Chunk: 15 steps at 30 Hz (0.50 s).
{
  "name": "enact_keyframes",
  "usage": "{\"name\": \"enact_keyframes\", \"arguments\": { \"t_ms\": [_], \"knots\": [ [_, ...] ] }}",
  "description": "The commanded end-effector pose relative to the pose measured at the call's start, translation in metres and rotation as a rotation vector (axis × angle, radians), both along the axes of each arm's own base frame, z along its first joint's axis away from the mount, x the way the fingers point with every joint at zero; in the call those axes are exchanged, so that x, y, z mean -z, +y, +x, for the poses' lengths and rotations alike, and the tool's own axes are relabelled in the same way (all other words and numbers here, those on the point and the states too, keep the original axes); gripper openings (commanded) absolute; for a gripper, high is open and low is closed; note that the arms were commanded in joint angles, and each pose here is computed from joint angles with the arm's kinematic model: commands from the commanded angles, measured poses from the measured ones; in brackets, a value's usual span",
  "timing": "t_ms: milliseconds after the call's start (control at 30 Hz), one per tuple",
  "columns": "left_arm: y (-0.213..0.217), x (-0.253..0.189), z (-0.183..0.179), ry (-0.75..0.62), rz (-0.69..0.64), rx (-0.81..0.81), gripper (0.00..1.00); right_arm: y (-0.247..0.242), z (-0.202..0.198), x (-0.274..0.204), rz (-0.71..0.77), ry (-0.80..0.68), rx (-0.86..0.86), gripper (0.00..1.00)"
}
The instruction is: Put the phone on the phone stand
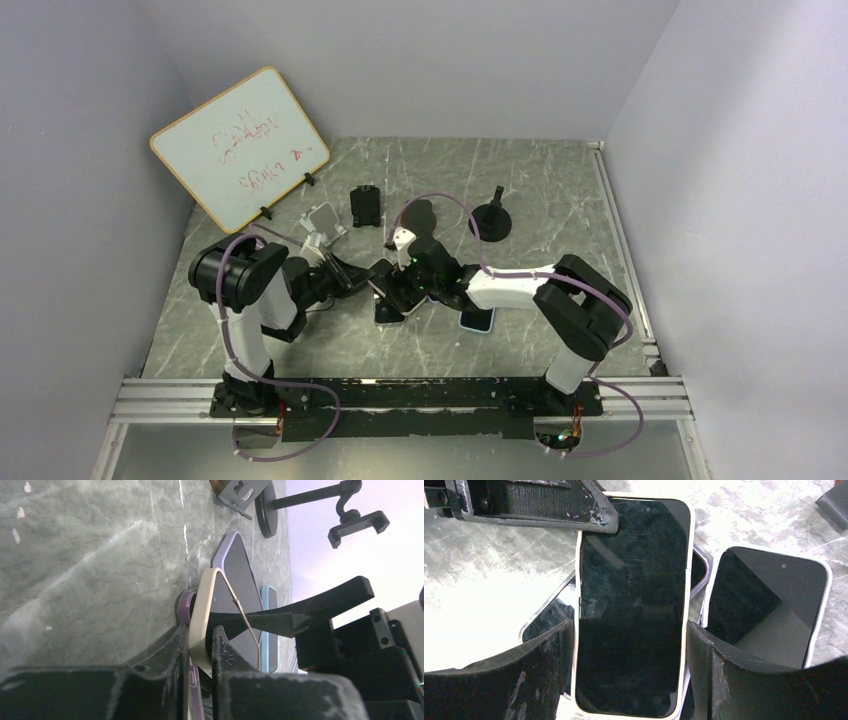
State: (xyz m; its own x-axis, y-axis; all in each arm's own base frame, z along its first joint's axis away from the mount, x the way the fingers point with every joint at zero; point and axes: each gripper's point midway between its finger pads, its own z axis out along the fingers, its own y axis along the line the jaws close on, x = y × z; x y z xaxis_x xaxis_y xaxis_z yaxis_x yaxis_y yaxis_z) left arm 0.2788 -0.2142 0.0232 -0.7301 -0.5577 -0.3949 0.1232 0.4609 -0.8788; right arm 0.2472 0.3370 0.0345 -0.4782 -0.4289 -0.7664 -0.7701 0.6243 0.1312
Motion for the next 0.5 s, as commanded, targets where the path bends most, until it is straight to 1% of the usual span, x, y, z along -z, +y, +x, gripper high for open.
{"name": "enact_keyframes", "arguments": {
  "t_ms": [0,67,100,233,300,400,467],
  "knots": [
    [-0.01,-0.078,0.008,-0.382,-0.107,0.045,0.07,0.026,0.006,-0.034,0.127,-0.053,-0.05,0.63],
    [-0.012,-0.09,0.009,-0.416,-0.123,0.055,0.05,0.029,0.005,-0.036,0.138,-0.058,-0.061,0.65],
    [-0.013,-0.097,0.009,-0.436,-0.132,0.06,0.05,0.03,0.006,-0.037,0.142,-0.064,-0.064,0.68],
    [-0.015,-0.131,0.008,-0.534,-0.17,0.077,0.05,0.029,0.009,-0.042,0.145,-0.084,-0.057,0.86],
    [-0.015,-0.146,0.007,-0.573,-0.187,0.082,0.05,0.028,0.012,-0.048,0.151,-0.104,-0.045,0.99],
    [-0.018,-0.165,0.005,-0.622,-0.204,0.109,0.05,0.02,0.02,-0.063,0.155,-0.162,0.001,1.0],
    [-0.021,-0.177,0.004,-0.664,-0.191,0.138,0.05,0.01,0.025,-0.081,0.18,-0.212,0.042,1.0]
  ]
}}
